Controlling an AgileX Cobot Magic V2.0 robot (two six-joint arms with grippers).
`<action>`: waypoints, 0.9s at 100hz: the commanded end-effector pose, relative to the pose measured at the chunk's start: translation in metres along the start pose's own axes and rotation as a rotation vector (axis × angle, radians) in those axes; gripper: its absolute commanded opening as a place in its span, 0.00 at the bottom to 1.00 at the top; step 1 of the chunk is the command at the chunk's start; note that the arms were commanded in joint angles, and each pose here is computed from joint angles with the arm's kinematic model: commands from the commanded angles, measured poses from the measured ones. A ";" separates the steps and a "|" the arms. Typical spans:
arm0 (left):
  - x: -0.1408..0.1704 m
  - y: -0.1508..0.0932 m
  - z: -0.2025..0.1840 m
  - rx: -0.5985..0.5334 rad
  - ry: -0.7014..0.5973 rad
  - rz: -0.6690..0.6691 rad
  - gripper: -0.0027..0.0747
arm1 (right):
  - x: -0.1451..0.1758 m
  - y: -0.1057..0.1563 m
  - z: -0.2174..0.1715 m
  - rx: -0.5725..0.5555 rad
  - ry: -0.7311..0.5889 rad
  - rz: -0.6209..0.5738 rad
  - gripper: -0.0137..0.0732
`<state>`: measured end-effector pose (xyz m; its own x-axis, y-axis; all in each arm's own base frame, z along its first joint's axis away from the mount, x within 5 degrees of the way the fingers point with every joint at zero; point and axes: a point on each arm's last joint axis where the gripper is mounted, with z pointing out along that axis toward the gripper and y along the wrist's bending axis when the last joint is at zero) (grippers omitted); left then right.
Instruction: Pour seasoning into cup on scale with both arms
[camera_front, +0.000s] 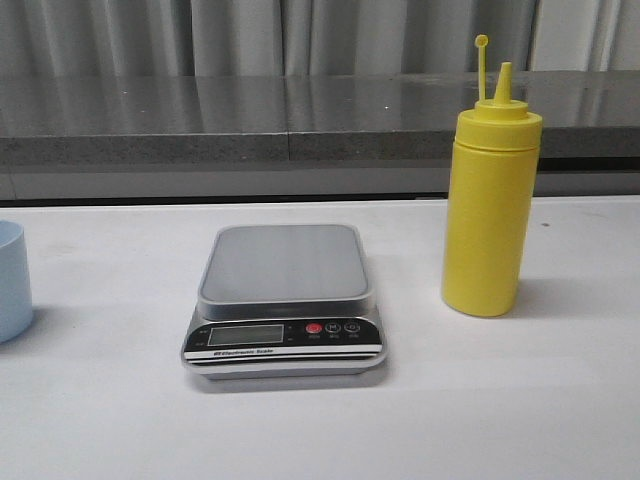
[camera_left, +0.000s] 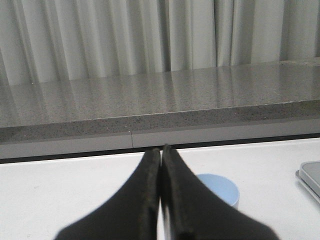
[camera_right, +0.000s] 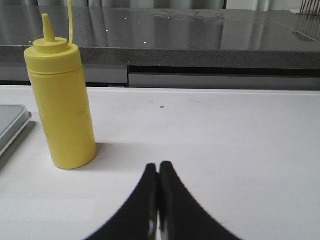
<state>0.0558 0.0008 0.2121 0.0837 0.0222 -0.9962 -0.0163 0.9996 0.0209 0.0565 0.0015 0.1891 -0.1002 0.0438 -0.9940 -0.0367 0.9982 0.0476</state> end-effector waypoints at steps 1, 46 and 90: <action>-0.007 0.000 -0.003 -0.003 -0.104 -0.017 0.01 | -0.008 0.001 -0.002 -0.008 -0.092 -0.010 0.02; -0.040 0.001 -0.007 -0.004 -0.179 -0.017 0.01 | -0.008 0.001 -0.002 -0.008 -0.092 -0.010 0.02; -0.126 0.002 0.038 0.005 0.279 -0.019 0.01 | -0.008 0.001 -0.002 -0.008 -0.092 -0.010 0.02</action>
<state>0.0695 0.0010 0.3146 -0.1725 0.0185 -0.9848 -0.0109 0.9997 0.0207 0.0565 0.0015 0.1891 -0.1002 0.0438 -0.9940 -0.0367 0.9982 0.0476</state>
